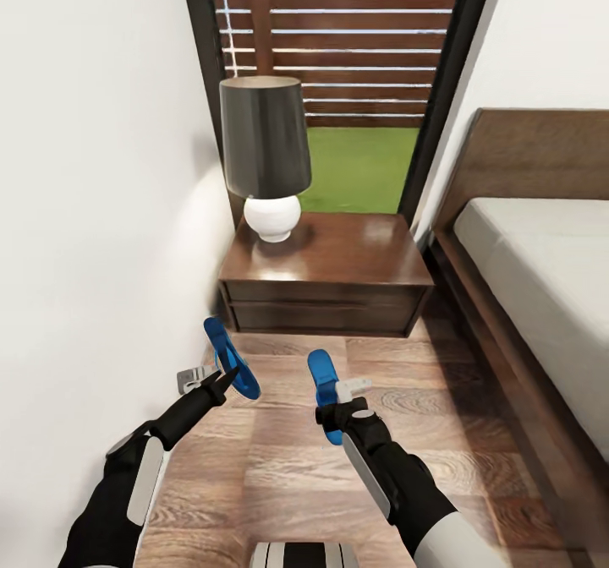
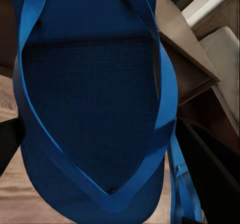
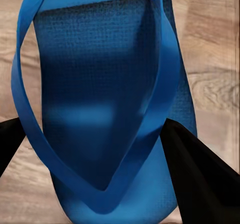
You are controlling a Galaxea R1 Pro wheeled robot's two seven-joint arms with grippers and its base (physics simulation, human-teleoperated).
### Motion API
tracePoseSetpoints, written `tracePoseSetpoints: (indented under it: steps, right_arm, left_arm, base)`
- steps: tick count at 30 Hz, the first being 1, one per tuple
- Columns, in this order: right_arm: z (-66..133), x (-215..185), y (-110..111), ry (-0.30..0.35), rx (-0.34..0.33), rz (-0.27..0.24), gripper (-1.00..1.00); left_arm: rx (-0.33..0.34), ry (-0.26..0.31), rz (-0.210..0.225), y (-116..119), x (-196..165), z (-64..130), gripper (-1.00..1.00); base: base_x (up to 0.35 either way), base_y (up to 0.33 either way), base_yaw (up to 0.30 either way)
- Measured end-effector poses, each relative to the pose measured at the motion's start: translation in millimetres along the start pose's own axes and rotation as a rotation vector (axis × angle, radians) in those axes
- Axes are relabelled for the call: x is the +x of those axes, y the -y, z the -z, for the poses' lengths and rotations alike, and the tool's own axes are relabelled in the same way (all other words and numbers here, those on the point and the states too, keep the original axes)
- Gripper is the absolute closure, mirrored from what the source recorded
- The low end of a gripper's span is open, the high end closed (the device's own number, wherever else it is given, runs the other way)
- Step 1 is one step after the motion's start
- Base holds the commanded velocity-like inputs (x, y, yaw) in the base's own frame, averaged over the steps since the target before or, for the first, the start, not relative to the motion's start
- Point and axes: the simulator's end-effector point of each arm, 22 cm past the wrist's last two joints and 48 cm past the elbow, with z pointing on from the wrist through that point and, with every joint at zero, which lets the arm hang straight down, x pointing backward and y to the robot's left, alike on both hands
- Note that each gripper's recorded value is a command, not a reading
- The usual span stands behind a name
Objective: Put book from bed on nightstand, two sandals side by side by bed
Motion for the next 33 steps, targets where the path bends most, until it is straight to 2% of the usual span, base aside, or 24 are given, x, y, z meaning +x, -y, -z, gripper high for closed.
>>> tracePoseSetpoints:
  steps: [13,19,20,22,23,24,25,26,27,29,31,33]
  right_arm:
    - [20.1,-25.9,2.0,0.057,0.009,0.004,1.0]
    - [28.9,-34.7,2.8,0.079,0.009,0.003,1.0]
    - [30.5,-35.8,1.3,0.081,0.002,-0.005,1.0]
    - [31.9,-30.7,-8.6,0.06,-0.061,-0.078,1.0]
    - [32.1,-27.8,-7.7,0.052,-0.084,-0.099,1.0]
    - [30.9,-20.4,2.4,0.037,-0.12,-0.127,1.0]
    - [31.2,-17.9,11.9,0.035,-0.131,-0.131,1.0]
    - [30.2,-10.6,29.5,0.026,-0.141,-0.134,1.0]
    - [24.9,7.9,48.0,-0.011,-0.125,-0.13,1.0]
    - [19.8,30.7,59.0,-0.06,-0.111,-0.14,1.0]
    - [18.1,44.2,68.4,-0.089,-0.098,-0.141,1.0]
    - [17.8,59.3,91.2,-0.116,-0.082,-0.138,1.0]
  left_arm:
    - [0.026,0.038,-0.026,20.3,-24.1,5.9,1.0]
    - [0.033,0.045,-0.038,29.3,-30.3,7.5,1.0]
    - [0.032,0.048,-0.043,29.6,-32.6,8.5,1.0]
    - [0.026,0.049,-0.051,27.7,-36.1,11.5,1.0]
    - [0.021,0.049,-0.059,25.3,-38.1,13.7,1.0]
    - [0.003,0.028,-0.07,15.6,-32.4,17.7,1.0]
    - [-0.007,0.01,-0.069,10.2,-24.9,20.0,1.0]
    - [-0.036,-0.04,-0.07,-5.1,-4.1,25.5,1.0]
    - [-0.066,-0.102,-0.067,-22.2,20.9,31.7,1.0]
    - [-0.09,-0.148,-0.077,-36.1,39.0,38.6,1.0]
    - [-0.103,-0.169,-0.093,-42.7,48.4,42.4,1.0]
    - [-0.116,-0.191,-0.116,-50.5,61.3,46.6,1.0]
  base:
    - [0.0,0.0,-0.276]
    - [0.0,0.0,-0.031]
    - [0.0,0.0,-0.001]
    - [0.0,0.0,0.0]
    - [0.0,0.0,0.0]
    - [0.0,0.0,0.0]
    - [0.0,0.0,0.0]
    - [0.0,0.0,0.0]
    - [0.0,0.0,0.0]
    - [0.0,0.0,0.0]
    - [0.0,0.0,0.0]
    - [0.0,0.0,0.0]
